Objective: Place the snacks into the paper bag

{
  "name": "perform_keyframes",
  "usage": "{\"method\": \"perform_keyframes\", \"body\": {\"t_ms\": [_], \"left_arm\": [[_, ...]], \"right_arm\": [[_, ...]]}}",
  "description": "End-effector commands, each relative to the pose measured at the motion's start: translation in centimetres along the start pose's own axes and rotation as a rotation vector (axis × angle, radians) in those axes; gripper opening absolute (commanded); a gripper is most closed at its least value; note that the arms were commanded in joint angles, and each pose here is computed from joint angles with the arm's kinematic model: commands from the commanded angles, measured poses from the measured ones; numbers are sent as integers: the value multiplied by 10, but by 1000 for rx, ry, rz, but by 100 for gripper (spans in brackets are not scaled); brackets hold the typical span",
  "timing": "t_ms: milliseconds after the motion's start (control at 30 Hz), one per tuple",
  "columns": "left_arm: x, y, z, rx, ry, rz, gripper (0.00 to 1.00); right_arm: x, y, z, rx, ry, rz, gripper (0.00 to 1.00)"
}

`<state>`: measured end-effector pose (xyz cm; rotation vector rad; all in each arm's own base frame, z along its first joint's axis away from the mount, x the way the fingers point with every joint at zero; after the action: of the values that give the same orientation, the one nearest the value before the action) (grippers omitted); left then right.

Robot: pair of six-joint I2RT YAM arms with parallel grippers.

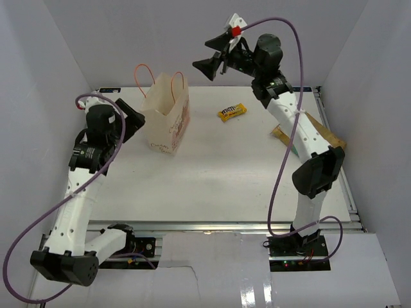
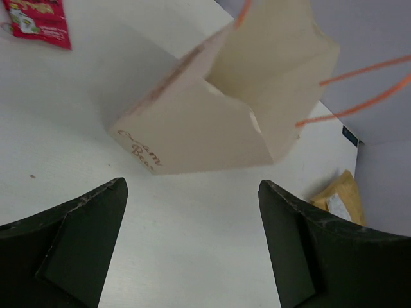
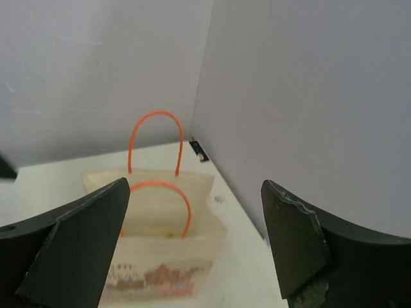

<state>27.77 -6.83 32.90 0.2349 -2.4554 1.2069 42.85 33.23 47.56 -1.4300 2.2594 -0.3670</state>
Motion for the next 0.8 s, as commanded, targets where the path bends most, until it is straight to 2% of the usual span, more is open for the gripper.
{"method": "perform_keyframes", "body": {"t_ms": [0,67,100,200,333,433,567,767], "left_arm": [[-24,24,-33,7,-19,-111,93],[-33,29,-52,57,-22,-107,93],[-45,49,-69,101,-51,-166,93],[-68,81,-86,219,-29,-185,92],[-122,133,-85,328,14,-256,91],[-150,149,-92,324,-4,-246,91],[-199,179,-86,316,56,-289,88],[-232,215,-75,313,100,-385,82]], "right_arm": [[45,13,34,-131,134,-102,89],[76,10,59,-142,229,-109,89],[96,28,94,-218,335,-135,89],[145,46,146,-250,500,-152,89],[202,80,189,-348,662,-199,89],[225,100,201,-366,692,-253,89],[241,114,209,-394,717,-269,89],[248,118,213,-430,722,-271,89]]}}
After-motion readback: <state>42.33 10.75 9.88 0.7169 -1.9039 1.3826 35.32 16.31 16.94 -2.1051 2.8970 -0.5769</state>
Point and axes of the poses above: each gripper's point midway between its finger pads, its own x axis back along the fingers, its own y axis along the line the jaws close on, z = x × y, the point moved 4 cm from there along x, back along the fingers, and after that the axes turned 14 degrees about x, right-handed, at the moved point
